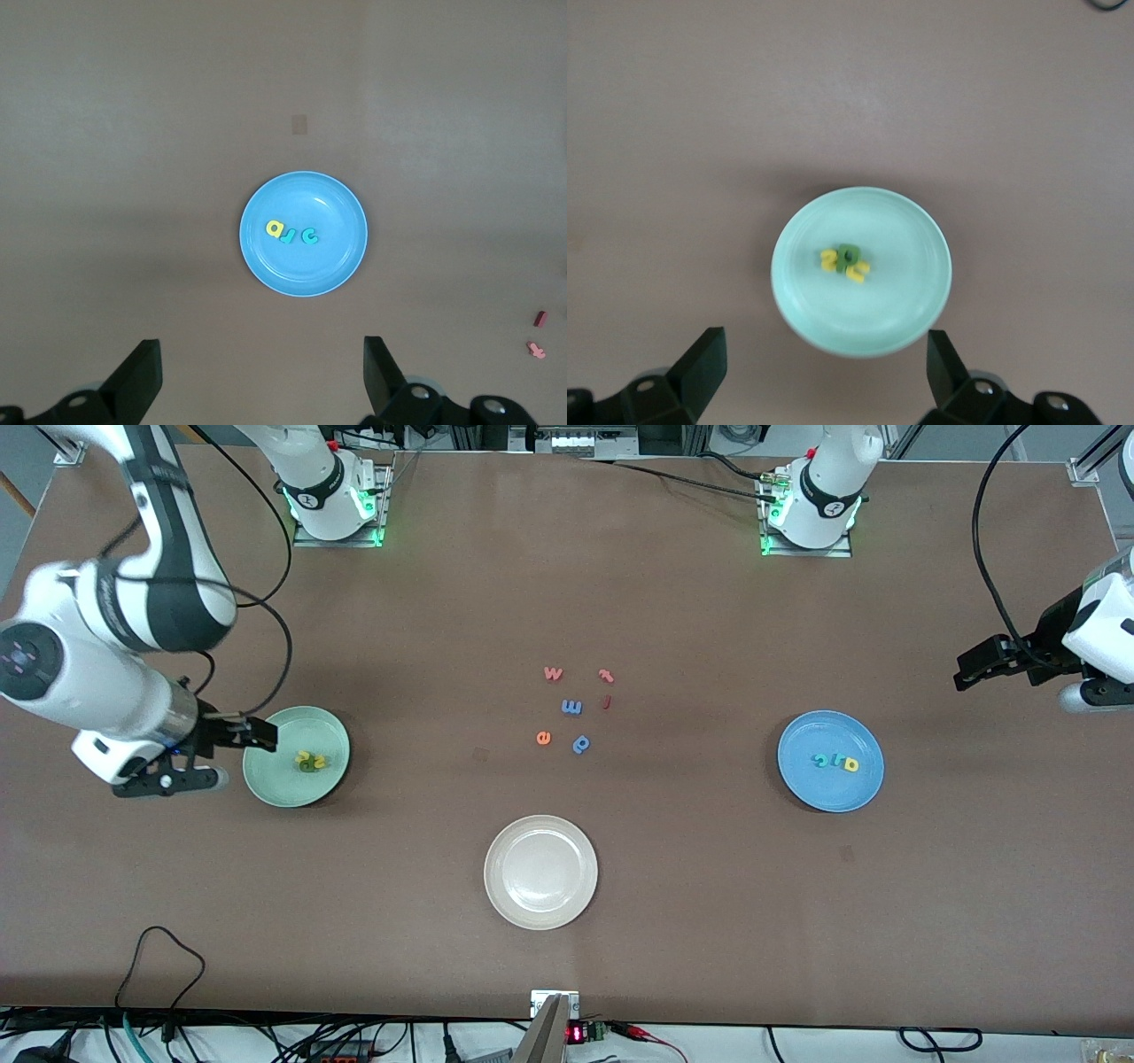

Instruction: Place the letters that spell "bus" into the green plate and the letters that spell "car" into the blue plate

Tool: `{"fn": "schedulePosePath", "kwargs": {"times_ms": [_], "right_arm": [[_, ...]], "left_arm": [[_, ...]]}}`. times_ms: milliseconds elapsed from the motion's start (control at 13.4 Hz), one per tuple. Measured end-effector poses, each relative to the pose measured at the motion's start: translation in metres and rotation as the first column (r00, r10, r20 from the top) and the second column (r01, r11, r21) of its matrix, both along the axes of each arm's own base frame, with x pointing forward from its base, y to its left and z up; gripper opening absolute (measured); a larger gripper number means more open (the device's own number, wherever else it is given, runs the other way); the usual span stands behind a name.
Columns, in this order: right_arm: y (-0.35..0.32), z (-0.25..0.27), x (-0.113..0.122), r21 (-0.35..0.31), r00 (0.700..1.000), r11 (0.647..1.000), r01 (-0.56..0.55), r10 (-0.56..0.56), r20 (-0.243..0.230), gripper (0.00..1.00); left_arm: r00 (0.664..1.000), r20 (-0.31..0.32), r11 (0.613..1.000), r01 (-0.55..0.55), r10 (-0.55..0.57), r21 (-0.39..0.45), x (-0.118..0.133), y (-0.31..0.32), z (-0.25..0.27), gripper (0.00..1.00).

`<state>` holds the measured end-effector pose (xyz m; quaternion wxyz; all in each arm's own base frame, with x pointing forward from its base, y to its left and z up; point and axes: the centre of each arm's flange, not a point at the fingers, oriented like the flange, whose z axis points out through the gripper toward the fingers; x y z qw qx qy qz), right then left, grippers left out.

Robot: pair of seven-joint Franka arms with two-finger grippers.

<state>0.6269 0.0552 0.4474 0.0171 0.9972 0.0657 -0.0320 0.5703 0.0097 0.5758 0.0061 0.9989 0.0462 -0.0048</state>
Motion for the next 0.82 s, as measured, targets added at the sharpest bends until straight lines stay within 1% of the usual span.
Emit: {"fn": "schedulePosePath", "kwargs": {"times_ms": [150,300,374,524,674,824], "right_arm": [[0.001,0.052,-0.011,-0.008,1.000,1.000,0.000,0.000,0.004,1.00],[-0.001,0.089,-0.019,-0.014,0.999,1.000,0.007,-0.006,0.041,1.00],[-0.001,0.098,-0.022,-0.015,0.999,1.000,0.007,-0.006,0.054,1.00],[0.006,0.106,-0.026,-0.016,0.998,1.000,-0.002,0.004,0.065,1.00],[0.014,0.107,-0.028,-0.017,0.998,1.000,-0.015,0.016,0.063,1.00],[0.018,0.107,-0.032,-0.020,0.999,1.000,-0.018,0.018,0.038,1.00]], "left_arm": [[1.000,0.008,1.000,0.000,0.000,0.000,-0.004,0.000,0.006,1.00],[1.000,0.007,1.000,0.000,0.000,0.000,-0.007,0.000,0.006,1.00],[1.000,0.004,1.000,0.001,-0.001,0.000,-0.007,0.000,0.005,1.00],[1.000,0.000,1.000,0.002,-0.002,-0.001,-0.008,0.000,0.003,1.00],[1.000,-0.005,1.000,0.012,-0.012,-0.001,-0.008,0.000,0.003,1.00],[1.000,-0.007,1.000,0.021,-0.021,-0.001,-0.008,0.000,0.003,1.00]]}}
